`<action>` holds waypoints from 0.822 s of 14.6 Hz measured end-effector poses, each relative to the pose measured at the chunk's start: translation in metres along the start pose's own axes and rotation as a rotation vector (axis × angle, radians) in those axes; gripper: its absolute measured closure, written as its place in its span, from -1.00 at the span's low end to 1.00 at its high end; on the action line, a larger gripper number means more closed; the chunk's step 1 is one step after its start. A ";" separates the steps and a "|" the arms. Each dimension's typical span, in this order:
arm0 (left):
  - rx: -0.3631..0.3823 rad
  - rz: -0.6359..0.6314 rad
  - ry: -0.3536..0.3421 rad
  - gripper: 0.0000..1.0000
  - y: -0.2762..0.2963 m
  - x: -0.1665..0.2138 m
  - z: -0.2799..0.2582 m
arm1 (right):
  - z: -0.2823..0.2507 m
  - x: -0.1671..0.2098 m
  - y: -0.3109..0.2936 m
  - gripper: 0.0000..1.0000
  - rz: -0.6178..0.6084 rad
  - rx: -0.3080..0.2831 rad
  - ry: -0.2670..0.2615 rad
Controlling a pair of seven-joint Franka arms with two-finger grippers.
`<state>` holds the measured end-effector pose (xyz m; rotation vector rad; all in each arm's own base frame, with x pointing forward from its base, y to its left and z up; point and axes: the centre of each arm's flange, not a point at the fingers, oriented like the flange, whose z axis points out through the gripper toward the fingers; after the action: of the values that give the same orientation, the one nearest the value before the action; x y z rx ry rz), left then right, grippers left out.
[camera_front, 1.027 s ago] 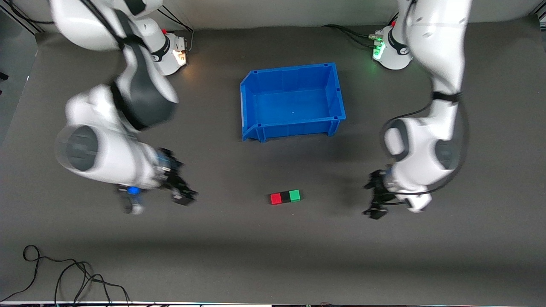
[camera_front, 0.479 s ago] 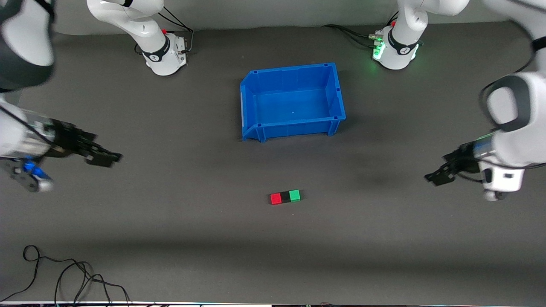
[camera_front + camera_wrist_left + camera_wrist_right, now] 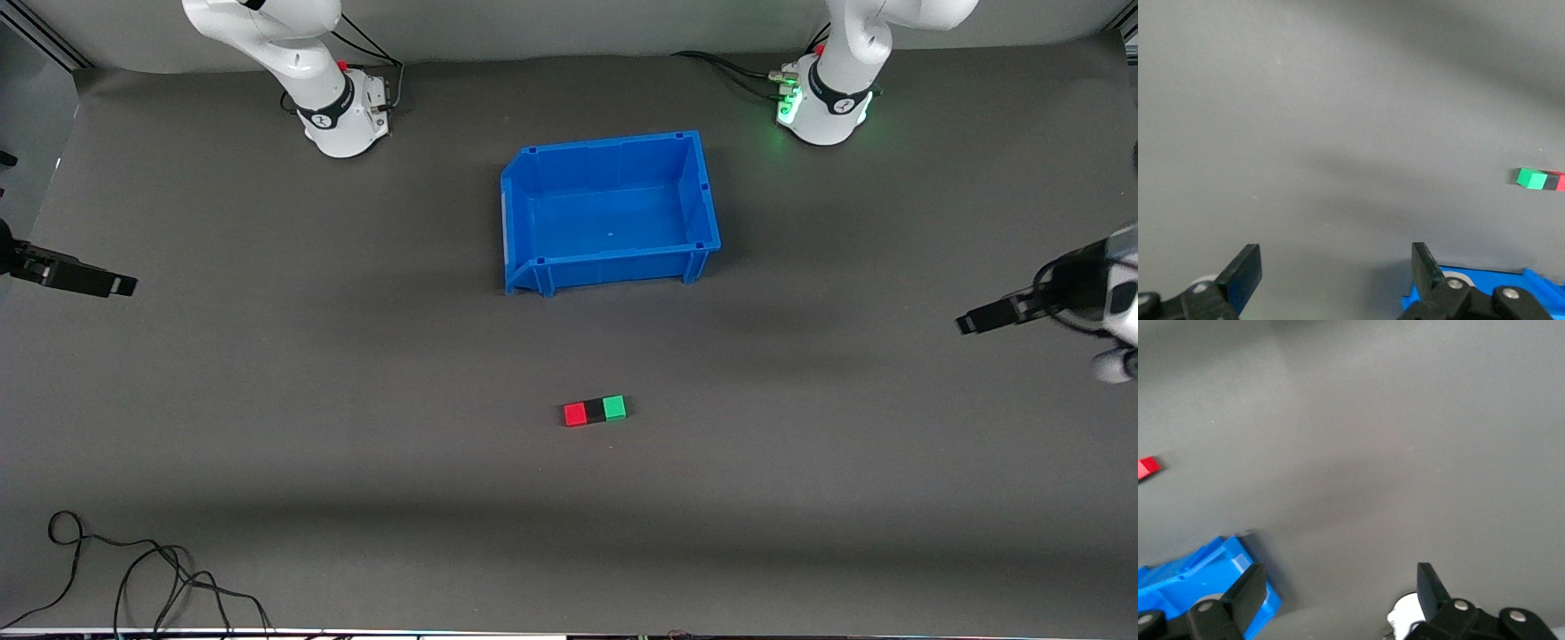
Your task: Attach green and red cubes to black cube
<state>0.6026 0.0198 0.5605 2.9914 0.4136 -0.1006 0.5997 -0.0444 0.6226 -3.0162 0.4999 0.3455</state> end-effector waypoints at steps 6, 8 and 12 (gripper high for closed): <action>0.057 0.156 0.052 -1.00 0.010 -0.024 -0.035 | 0.015 0.006 -0.013 -1.00 -0.045 -0.041 0.025; 0.056 0.180 0.058 -1.00 0.017 -0.030 -0.039 | 0.018 0.006 -0.011 -0.98 -0.090 -0.034 0.053; 0.076 0.229 0.052 -1.00 0.028 -0.043 -0.037 | 0.022 -0.008 0.004 -1.00 -0.139 -0.042 0.111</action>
<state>0.5705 -0.0135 0.6037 3.0959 0.0709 -0.0168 0.5868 -0.0436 0.6023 -3.1014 0.2911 0.1832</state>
